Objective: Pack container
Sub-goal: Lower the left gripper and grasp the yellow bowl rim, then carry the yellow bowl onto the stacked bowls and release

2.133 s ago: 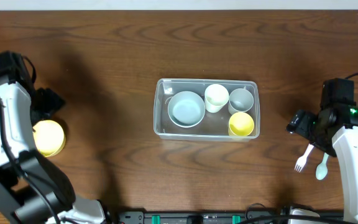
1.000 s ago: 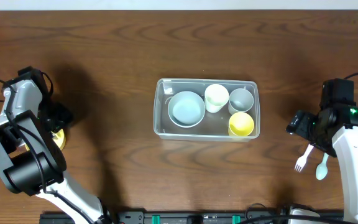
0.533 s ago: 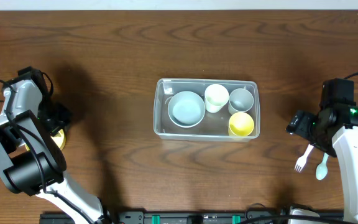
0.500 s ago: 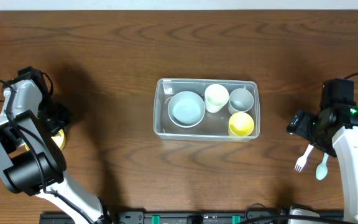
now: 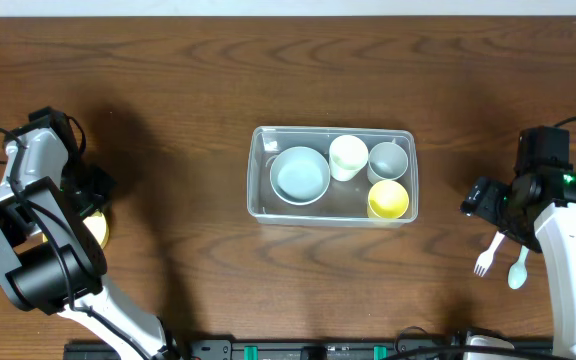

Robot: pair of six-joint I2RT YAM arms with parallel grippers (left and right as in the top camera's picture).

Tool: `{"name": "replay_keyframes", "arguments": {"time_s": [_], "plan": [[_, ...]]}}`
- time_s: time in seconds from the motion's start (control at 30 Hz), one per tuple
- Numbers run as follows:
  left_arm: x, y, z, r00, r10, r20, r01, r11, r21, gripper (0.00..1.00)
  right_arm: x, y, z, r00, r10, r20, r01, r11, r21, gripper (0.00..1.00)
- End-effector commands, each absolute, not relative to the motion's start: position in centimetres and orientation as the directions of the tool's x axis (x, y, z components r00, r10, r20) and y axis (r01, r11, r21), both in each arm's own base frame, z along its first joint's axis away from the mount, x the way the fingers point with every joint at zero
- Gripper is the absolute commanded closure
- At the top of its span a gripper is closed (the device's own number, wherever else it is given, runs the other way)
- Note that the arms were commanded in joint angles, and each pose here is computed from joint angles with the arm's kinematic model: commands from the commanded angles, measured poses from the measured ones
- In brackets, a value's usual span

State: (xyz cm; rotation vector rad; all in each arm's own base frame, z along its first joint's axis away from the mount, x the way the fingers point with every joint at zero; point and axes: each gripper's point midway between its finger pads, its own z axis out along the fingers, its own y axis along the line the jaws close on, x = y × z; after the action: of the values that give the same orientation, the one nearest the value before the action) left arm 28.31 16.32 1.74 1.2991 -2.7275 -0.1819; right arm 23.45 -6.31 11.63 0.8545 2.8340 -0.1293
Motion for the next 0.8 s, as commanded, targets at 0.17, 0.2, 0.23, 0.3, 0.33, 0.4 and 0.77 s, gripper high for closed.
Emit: {"name": "replay_keyframes", "arguments": {"time_s": [0.17,0.2,0.23,0.3,0.33,0.4,0.77], "plan": [[29.3,15.5,3.9,-0.651,-0.759,0.013,-0.75,0.645,0.145,0.94,23.3,-6.5,11.6,-0.822,0.536,-0.195,0.552,0.833,-0.037,0.03],[29.8,15.2,4.8,-0.663,-0.748,-0.006,-0.742,0.657,0.135,0.94,23.3,-6.5,11.6,-0.822,0.536,-0.195,0.552,0.833,-0.037,0.03],[30.5,14.7,5.9,-0.682,-0.73,-0.03,-0.728,0.675,0.124,0.94,23.3,-6.5,11.6,-0.822,0.536,-0.194,0.552,0.833,-0.037,0.03],[31.7,13.4,8.0,-0.728,-0.681,-0.075,-0.685,0.721,0.103,0.94,23.3,-6.5,11.6,-0.822,0.536,-0.194,0.552,0.833,-0.037,0.03],[32.4,12.4,9.4,-0.756,-0.646,-0.106,-0.655,0.75,0.09,0.94,23.3,-6.5,11.6,-0.822,0.536,-0.194,0.552,0.833,-0.037,0.03],[33.9,9.8,12.4,-0.818,-0.546,-0.183,-0.564,0.823,0.063,0.94,23.3,-6.5,11.6,-0.822,0.536,-0.194,0.552,0.833,-0.036,0.04],[36.1,-12.3,24.1,-0.799,0.248,-0.548,0.254,0.965,0.067,0.94,23.3,-6.4,11.6,-0.823,0.536,-0.189,0.551,0.834,-0.032,0.03]]}}
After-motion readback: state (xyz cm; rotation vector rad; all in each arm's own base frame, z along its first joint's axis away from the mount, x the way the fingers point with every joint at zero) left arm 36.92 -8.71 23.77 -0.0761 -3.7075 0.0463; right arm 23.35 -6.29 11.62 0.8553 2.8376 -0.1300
